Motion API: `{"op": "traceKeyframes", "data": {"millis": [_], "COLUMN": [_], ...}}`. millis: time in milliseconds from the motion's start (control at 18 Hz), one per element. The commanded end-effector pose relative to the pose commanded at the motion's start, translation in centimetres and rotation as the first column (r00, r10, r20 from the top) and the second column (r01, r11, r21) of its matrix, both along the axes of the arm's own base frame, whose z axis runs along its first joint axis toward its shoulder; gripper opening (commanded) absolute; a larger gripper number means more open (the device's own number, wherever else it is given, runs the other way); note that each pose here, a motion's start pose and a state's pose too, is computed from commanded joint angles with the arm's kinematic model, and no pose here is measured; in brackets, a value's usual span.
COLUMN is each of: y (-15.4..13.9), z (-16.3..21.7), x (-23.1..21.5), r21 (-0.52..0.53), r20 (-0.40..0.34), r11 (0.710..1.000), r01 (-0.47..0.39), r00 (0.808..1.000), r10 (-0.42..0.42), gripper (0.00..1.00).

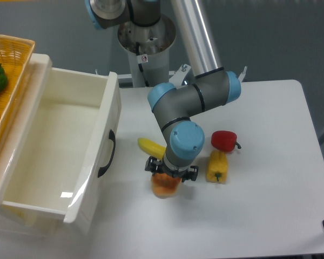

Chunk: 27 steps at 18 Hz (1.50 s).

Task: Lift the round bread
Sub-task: 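Close the gripper around the bun, then lift the held bun up and carry it toward the white drawer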

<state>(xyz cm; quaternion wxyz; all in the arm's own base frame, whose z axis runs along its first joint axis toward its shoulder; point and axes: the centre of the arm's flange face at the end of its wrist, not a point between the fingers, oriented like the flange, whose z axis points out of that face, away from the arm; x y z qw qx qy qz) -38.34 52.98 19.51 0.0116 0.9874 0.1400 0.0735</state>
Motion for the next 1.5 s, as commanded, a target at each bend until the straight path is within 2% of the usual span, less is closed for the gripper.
{"op": "traceKeyframes", "data": {"millis": [444,667,833,889,1000,1111,1222,1500], "y": [0.1,0.2,0.1,0.1,0.1,0.1,0.3,0.1], "z": [-0.4,-0.3,-0.3,-0.3,-0.3,-0.2,0.2,1.3], "x": [-0.1,-0.1,-0.1,-0.2,-0.2,-0.2,-0.4,-0.8], "r21": [-0.003,-0.003,-0.006,-0.005,-0.005,-0.002,0.002,0.018], "r20": [0.001,0.001,0.001,0.000,0.000,0.000,-0.006,-0.016], "r11": [1.000,1.000,1.000,1.000,1.000,1.000,1.000,1.000], "r01": [0.000,0.002,-0.001,-0.003,-0.003,-0.001,-0.003,-0.008], "r00": [1.000,1.000,1.000,1.000,1.000,1.000,1.000,1.000], "r10": [0.000,-0.002,0.001,0.003,0.003,0.001,0.003,0.008], "gripper": [0.98,0.76,0.52,0.47,0.42,0.31,0.14,0.09]}}
